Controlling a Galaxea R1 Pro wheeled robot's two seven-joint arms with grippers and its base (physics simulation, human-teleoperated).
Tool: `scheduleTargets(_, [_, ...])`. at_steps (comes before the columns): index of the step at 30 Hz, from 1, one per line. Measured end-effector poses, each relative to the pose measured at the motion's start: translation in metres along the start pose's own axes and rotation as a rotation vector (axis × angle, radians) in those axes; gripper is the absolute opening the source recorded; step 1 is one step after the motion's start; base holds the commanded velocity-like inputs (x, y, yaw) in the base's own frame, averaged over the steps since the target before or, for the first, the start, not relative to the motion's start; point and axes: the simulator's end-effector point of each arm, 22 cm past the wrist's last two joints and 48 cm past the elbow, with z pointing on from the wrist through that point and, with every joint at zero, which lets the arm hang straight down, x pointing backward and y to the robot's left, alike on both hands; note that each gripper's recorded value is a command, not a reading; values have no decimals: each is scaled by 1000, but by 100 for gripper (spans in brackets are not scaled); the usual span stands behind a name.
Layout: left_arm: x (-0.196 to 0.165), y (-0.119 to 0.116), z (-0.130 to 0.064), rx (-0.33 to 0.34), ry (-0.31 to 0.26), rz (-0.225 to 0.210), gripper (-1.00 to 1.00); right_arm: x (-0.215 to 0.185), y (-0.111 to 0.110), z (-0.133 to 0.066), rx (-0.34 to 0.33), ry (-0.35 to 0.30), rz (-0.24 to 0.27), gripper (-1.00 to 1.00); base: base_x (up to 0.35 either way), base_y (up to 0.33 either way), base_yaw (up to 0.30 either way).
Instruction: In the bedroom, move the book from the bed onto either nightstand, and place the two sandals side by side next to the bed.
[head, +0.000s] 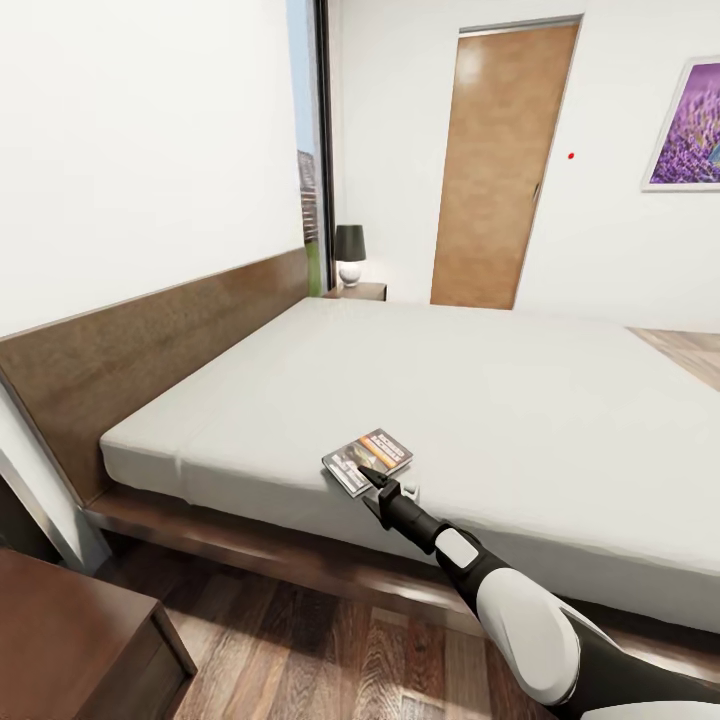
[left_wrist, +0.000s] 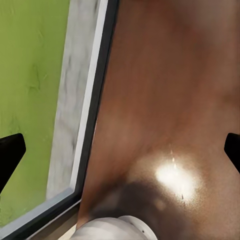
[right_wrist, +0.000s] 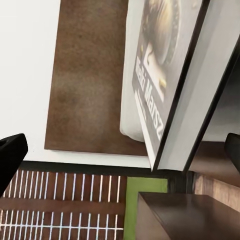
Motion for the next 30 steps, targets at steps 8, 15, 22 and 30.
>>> scheduleTargets(8, [0, 0, 0, 0, 0, 0, 100, 1, 0, 0, -3, 2, 1, 100, 0, 0, 0])
scheduleTargets(15, [-1, 0, 0, 0, 0, 0, 100, 1, 1, 0, -7, 4, 1, 100, 0, 0, 0])
scheduleTargets(22, [-1, -1, 1, 1, 0, 0, 100, 1, 1, 0, -11, 6, 2, 100, 0, 0, 0])
scheduleTargets(30, [-1, -1, 1, 0, 1, 1, 100, 2, 2, 0, -16, 8, 3, 100, 0, 0, 0])
